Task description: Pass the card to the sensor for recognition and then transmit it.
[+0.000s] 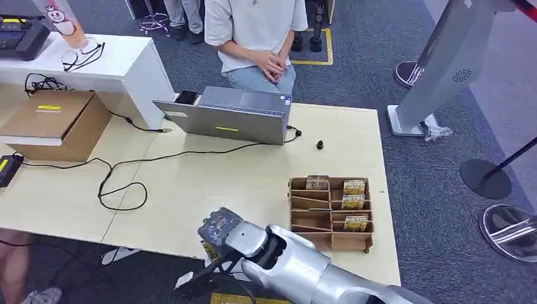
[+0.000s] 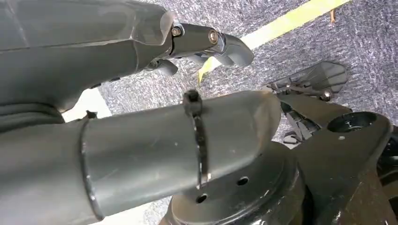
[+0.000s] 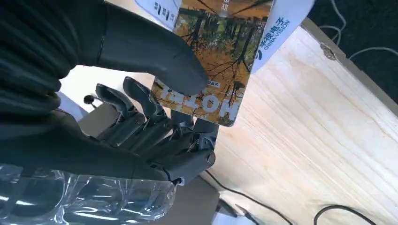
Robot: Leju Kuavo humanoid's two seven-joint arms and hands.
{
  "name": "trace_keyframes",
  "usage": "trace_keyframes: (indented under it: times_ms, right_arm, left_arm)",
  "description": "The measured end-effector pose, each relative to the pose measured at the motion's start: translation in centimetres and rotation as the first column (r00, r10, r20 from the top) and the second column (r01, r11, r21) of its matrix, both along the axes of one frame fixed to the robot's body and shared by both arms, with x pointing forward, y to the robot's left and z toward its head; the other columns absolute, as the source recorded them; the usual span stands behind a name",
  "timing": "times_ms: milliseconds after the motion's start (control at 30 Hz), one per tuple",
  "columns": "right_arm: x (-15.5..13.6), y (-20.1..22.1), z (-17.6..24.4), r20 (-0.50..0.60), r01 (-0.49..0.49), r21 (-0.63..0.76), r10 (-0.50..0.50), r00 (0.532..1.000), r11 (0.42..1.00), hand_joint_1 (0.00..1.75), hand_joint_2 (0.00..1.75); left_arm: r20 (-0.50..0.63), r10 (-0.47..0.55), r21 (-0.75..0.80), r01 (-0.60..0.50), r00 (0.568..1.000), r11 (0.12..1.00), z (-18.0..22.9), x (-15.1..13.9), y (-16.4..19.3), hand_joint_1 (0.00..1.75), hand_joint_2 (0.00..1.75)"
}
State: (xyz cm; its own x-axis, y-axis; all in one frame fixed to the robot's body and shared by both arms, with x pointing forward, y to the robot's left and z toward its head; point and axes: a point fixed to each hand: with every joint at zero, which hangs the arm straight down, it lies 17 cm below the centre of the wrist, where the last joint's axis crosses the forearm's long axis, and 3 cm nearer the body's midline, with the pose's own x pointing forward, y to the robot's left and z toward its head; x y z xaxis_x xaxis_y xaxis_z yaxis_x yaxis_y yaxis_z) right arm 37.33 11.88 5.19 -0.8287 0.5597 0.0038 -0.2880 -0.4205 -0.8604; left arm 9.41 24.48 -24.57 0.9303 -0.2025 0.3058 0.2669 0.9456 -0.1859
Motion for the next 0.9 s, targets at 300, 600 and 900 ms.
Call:
trace_keyframes:
  times_ms: [300,600,900]
  right_arm:
    - [-0.2,0.9,0.5,0.023,-0.011,0.039,0.01,1.0,0.999,1.75,1.75]
    - [0.3,2.9,5.6,0.087,-0.009,0.238,-0.012,0.996,0.971,1.75,1.75]
    - [1.1,3.1,11.3,0.133,-0.016,0.45,-0.05,0.99,0.893,1.75,1.75]
  left_arm:
    - [-0.004,0.006,-0.002,-0.006,1.0,1.0,0.0,-0.4,0.1,0.0,0.0]
    - [-0.005,0.003,0.008,-0.003,1.0,1.0,0.1,-1.2,0.5,0.0,0.0]
    - [0.012,-0.011,0.022,0.011,1.0,1.0,0.1,-1.2,0.8,0.0,0.0]
